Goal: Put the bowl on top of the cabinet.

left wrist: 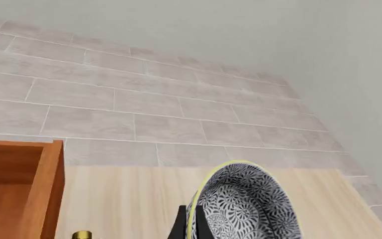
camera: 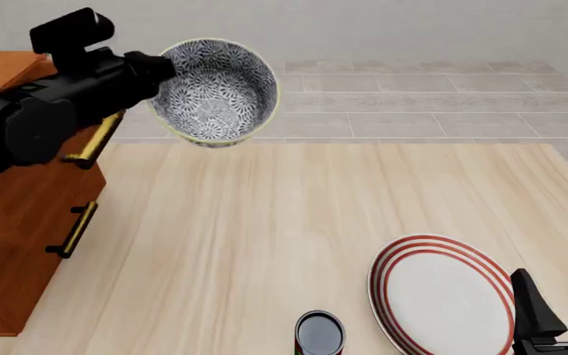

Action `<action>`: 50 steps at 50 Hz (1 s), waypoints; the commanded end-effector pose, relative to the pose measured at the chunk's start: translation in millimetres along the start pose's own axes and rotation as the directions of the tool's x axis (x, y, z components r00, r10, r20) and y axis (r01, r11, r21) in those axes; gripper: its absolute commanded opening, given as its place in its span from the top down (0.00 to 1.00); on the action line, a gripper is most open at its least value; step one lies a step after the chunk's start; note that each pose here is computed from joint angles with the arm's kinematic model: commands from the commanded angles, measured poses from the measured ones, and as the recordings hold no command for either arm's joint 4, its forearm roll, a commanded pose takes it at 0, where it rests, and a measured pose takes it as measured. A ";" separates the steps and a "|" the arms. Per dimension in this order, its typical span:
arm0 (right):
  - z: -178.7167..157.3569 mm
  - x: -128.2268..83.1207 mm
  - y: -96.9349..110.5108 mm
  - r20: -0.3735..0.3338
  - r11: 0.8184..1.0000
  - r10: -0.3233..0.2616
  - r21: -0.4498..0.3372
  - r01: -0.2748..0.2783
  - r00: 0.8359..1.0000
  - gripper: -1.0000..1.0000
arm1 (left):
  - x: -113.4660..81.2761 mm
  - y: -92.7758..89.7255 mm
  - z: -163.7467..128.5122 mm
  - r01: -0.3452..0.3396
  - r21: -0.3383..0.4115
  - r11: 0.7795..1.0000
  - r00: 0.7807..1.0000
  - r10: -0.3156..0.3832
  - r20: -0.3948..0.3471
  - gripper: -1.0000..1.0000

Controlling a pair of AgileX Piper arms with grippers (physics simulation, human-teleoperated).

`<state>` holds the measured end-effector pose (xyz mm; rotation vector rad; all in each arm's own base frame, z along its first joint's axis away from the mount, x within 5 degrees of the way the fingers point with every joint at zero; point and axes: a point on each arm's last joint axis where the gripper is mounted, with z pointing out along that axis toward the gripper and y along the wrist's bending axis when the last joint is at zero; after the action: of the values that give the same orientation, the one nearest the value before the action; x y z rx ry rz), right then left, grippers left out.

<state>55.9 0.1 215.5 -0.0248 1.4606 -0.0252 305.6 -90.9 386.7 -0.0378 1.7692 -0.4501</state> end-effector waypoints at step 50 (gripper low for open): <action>0.0 0.3 0.1 -0.002 1.000 0.004 -0.002 -0.004 1.000 0.00 | -103.9 57.7 -93.4 0.342 -0.239 0.909 0.927 -0.284 0.246 1.00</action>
<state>56.0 0.2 215.2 -0.0234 1.4625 -0.0216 266.5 3.3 467.1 -0.5156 1.6383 -0.4282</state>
